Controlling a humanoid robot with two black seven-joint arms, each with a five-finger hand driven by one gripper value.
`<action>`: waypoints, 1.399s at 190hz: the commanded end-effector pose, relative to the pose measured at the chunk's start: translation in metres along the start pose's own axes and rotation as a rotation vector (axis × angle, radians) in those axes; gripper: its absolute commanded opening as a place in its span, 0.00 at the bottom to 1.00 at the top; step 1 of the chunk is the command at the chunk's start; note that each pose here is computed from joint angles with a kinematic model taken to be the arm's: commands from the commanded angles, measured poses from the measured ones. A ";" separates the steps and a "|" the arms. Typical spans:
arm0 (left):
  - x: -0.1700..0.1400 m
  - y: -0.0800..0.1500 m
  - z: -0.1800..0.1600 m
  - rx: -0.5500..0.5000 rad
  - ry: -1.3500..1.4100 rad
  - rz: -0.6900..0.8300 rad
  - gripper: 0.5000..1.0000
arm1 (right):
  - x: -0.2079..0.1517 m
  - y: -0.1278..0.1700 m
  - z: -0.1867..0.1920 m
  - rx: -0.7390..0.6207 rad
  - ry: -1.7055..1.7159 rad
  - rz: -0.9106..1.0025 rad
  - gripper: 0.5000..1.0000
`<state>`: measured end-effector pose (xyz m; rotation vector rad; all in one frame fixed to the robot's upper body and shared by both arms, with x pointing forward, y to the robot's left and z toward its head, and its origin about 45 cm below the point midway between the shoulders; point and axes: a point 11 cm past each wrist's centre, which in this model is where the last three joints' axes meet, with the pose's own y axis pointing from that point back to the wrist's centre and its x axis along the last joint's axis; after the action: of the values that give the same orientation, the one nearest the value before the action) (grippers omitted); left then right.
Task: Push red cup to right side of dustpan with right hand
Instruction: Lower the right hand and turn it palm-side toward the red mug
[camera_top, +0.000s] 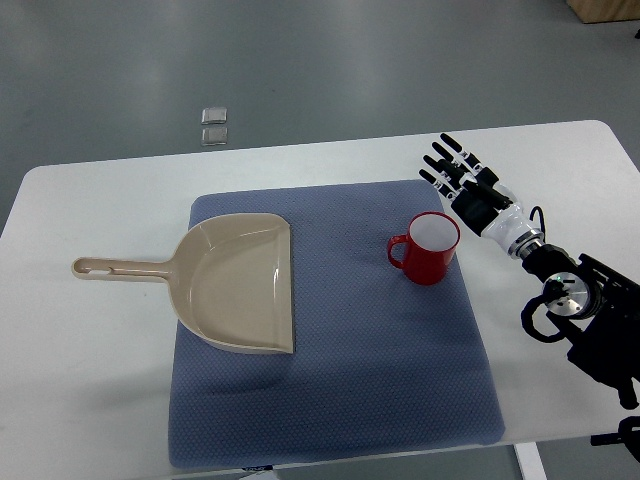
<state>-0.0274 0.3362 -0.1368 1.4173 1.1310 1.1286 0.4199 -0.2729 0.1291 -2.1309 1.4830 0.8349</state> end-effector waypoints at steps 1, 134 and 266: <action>0.000 0.000 0.000 0.000 0.001 0.000 1.00 | 0.000 -0.001 0.000 0.000 0.000 -0.001 0.87; -0.005 0.000 -0.001 0.000 0.000 -0.014 1.00 | 0.013 0.020 -0.089 -0.111 0.479 -0.081 0.87; -0.011 0.000 0.000 -0.001 -0.005 -0.032 1.00 | 0.003 0.070 -0.056 -0.272 0.746 -0.281 0.87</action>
<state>-0.0291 0.3253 -0.1378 1.3958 1.1457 1.1032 0.3698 -0.3396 0.1716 -2.9632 1.3834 0.1293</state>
